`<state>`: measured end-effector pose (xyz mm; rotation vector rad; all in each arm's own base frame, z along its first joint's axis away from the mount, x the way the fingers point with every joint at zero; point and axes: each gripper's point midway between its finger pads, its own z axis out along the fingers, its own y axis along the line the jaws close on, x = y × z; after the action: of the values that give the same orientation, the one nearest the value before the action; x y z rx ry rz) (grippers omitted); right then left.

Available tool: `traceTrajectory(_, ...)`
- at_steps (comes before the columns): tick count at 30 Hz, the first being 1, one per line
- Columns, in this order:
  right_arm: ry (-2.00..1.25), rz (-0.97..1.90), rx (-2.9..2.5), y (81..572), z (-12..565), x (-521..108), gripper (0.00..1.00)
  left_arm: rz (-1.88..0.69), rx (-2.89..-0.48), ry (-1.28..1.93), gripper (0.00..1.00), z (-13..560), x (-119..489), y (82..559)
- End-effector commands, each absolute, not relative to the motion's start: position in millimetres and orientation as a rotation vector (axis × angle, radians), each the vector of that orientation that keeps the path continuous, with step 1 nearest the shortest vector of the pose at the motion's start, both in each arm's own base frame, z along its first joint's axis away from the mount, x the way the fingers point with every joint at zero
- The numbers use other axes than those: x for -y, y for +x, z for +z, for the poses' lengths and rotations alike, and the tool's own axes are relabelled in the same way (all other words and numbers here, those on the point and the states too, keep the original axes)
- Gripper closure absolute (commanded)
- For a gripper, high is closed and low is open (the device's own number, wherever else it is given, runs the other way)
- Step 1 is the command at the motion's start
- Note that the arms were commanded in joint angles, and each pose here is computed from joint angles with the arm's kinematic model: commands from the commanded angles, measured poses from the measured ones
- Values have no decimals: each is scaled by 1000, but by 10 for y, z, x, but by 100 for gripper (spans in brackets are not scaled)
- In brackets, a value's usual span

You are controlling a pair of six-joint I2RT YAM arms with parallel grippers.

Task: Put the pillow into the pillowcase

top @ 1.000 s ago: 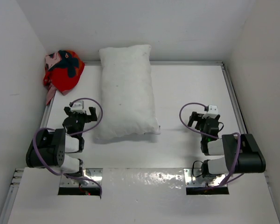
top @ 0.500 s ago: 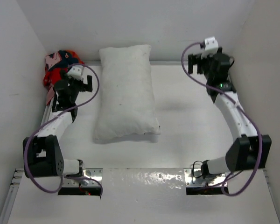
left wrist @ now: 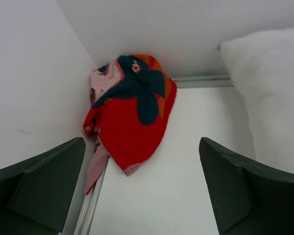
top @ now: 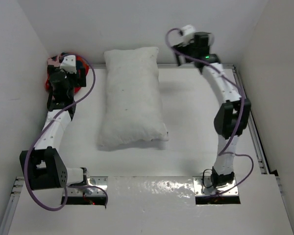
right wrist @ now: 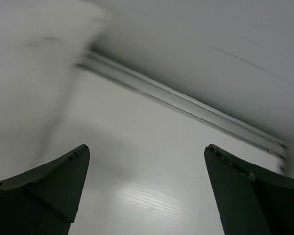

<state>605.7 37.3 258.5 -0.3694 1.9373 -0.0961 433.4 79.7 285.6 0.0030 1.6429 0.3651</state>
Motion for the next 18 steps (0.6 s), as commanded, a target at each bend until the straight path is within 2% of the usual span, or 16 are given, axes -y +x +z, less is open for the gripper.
traceTrajectory(1, -706, 79, -1765, 5461, 3147, -2106, 1, 318, -1765, 73, 0, 2774, -793, 4311)
traceTrajectory(2, -724, 211, -1769, 5349, 3099, -2355, 1, 253, -1806, 74, 3, 2692, -753, 4327)
traceTrajectory(4, -709, 488, -1824, 5057, 2852, -2902, 1, 204, -1989, 15, 15, 2340, -912, 4458)
traceTrajectory(5, -708, 516, -1850, 4978, 2717, -3039, 1, 189, -2062, 14, 18, 2206, -977, 4514)
traceTrajectory(6, -725, 545, -1845, 4860, 2612, -3306, 12, 162, -2229, -13, 21, 1911, -1106, 4377)
traceTrajectory(7, -679, 529, -1894, 4830, 2429, -3370, 23, 127, -2314, 4, 31, 1777, -1158, 4424)
traceTrajectory(8, -670, 534, -1935, 4762, 2243, -3471, 32, 101, -2380, 53, 33, 1669, -1288, 4731)
traceTrajectory(9, -681, 565, -2000, 4629, 1978, -3686, 38, 53, -2545, 34, 33, 1430, -1323, 4562)
traceTrajectory(10, -677, 559, -2041, 4585, 1826, -3759, 34, 53, -2593, 40, 30, 1339, -1392, 4647)
traceTrajectory(11, -681, 555, -2068, 4550, 1739, -3834, 23, 110, -2632, 35, 26, 1180, -1554, 4847)
traceTrajectory(12, -695, 534, -2144, 4459, 1446, -3900, 1, 137, -2656, 28, 8, 1094, -1620, 4872)
traceTrajectory(13, -676, 489, -2169, 4467, 1358, -3883, 1, 201, -2657, 32, 1, 1026, -1723, 4926)
traceTrajectory(16, -602, 367, -2302, 4406, 966, -3662, 4, 358, -2641, 30, 0, 662, -1949, 5037)
traceTrajectory(18, -574, 277, -2348, 4351, 883, -3405, 18, 444, -2592, 17, 0, 597, -2084, 5160)
